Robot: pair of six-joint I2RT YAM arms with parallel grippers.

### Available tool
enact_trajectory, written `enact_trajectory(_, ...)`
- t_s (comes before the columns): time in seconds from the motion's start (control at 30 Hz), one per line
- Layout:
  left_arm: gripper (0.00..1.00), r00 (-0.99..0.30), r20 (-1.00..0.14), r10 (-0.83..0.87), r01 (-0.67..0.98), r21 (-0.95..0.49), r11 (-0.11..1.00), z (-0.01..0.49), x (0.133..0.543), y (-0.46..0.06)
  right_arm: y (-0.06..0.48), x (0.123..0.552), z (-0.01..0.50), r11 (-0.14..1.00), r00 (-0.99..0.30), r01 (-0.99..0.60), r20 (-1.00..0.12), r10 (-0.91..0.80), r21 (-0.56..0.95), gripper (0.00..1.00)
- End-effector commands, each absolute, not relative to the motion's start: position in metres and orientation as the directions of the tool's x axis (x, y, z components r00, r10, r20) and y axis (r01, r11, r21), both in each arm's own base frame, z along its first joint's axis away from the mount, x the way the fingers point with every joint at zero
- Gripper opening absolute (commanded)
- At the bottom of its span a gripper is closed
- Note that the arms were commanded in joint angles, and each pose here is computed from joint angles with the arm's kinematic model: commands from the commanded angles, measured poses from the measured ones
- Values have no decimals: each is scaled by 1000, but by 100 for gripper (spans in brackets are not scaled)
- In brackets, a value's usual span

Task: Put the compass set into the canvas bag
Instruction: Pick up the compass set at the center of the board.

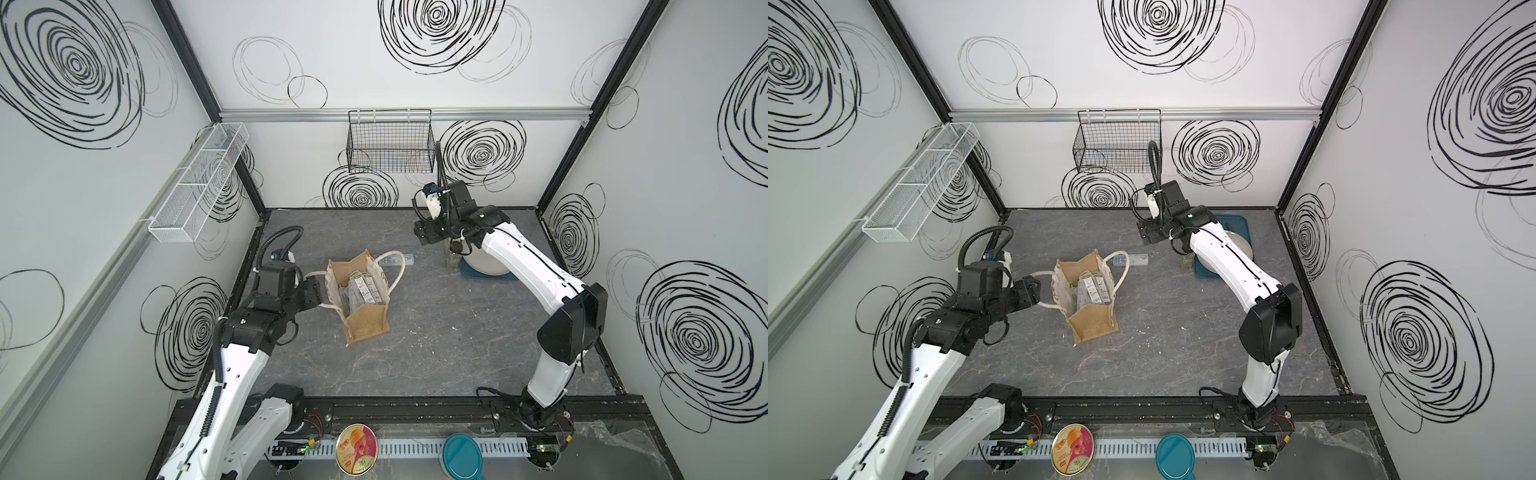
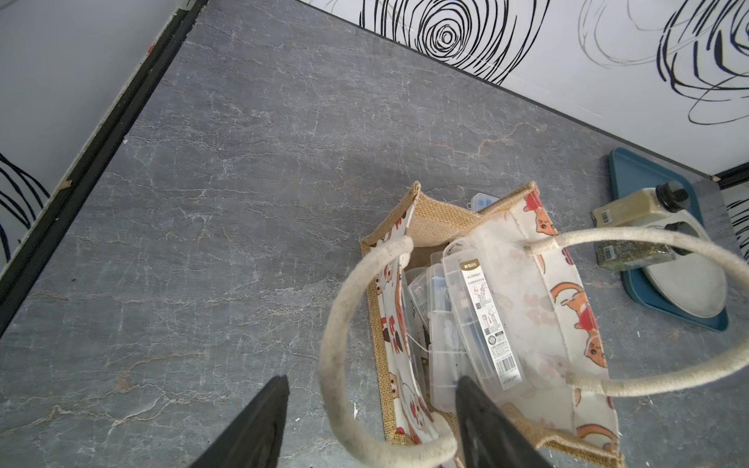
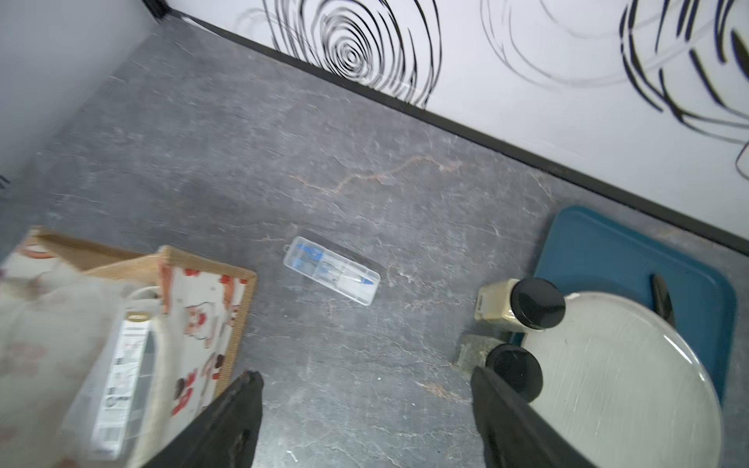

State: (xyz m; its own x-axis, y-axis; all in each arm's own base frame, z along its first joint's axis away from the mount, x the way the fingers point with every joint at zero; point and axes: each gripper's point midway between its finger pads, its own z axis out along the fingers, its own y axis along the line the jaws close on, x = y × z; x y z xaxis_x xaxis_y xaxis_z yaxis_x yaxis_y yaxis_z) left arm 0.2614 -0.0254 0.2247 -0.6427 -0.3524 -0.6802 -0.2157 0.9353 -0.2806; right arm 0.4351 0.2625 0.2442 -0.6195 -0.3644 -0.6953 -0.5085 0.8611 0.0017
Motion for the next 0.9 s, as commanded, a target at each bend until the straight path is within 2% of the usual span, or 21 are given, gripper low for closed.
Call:
enact_trajectory(0.0,69,-604,-692,-396,-222,-331,917,237,270,-29,274,446,227,817,-592,-577,-693,-411,9,85)
enact_trajectory(0.27,69,-591,-673,-444,-290,-336,896,233,270,-22,295,468,162,741,-587,-672,-614,-527,6,88)
enact_trajectory(0.6,69,-583,-658,-478,-359,-319,877,229,266,-12,322,500,89,706,-610,-706,-548,-573,49,93)
enact_trajectory(0.87,69,-580,-653,-486,-381,-310,871,229,259,-10,344,515,58,672,-597,-734,-562,-572,97,95)
